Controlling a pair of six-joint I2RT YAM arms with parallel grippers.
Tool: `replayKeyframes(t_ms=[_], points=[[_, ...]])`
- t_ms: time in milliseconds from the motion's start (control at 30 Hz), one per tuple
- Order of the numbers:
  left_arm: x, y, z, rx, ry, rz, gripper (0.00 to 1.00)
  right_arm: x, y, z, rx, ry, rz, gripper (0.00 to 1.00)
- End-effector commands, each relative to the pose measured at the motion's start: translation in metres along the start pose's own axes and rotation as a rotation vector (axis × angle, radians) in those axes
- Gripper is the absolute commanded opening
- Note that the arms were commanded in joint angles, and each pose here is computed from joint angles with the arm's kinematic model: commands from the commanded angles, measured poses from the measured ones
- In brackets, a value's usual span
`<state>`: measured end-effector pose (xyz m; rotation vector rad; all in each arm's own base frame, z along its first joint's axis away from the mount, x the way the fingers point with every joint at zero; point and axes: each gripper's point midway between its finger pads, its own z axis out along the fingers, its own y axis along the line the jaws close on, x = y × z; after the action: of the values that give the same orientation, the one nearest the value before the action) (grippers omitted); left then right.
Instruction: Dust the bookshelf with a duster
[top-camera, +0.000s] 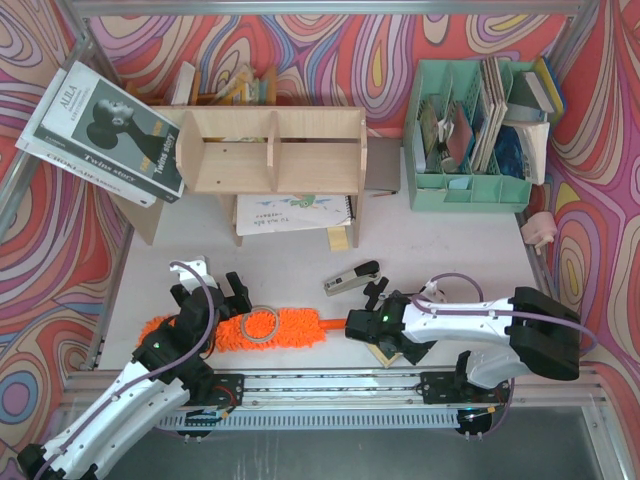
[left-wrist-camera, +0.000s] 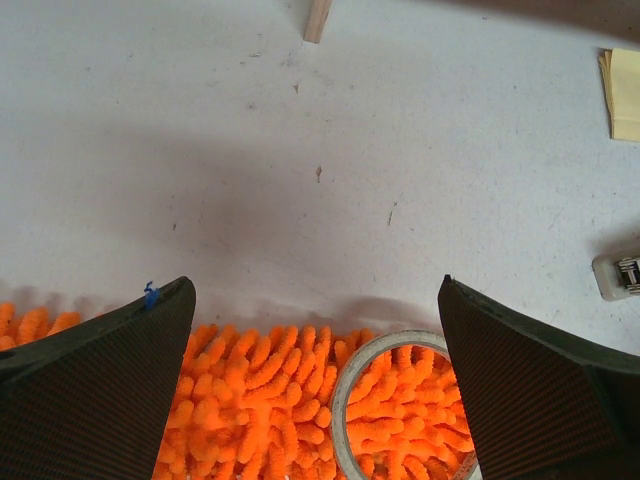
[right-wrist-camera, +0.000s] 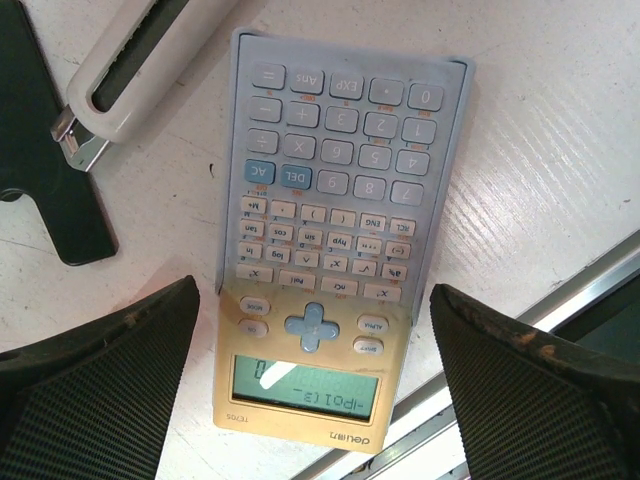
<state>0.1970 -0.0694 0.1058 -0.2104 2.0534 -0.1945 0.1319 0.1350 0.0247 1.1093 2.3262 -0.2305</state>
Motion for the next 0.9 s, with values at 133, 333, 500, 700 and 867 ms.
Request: replayKeyframes(t_ms=[133,333,500,700,867], points=[[-0.008,-0.003,0.000,0.004,-0.029,-0.017,0.98,-0.011,0.007,-0.002,0.012,-0.043,0.180,0.87],[-0.008,-0.003,0.000,0.005,-0.028,-0.017,0.98,-0.009,0.014,-0.004,-0.032,-0.013,0.200,0.85],[-0.008,-0.003,0.000,0.006,-0.027,-0.016,0.98,0.004,0.007,0.003,-0.028,0.046,0.227,0.85],[-0.008,-0.003,0.000,0.005,-0.027,-0.014,0.98,0.001,0.007,0.003,-0.012,0.023,0.215,0.86],[-0.007,-0.004,0.001,0.004,-0.022,-0.012,0.98,0.010,0.018,0.011,-0.073,0.094,0.256,0.86]])
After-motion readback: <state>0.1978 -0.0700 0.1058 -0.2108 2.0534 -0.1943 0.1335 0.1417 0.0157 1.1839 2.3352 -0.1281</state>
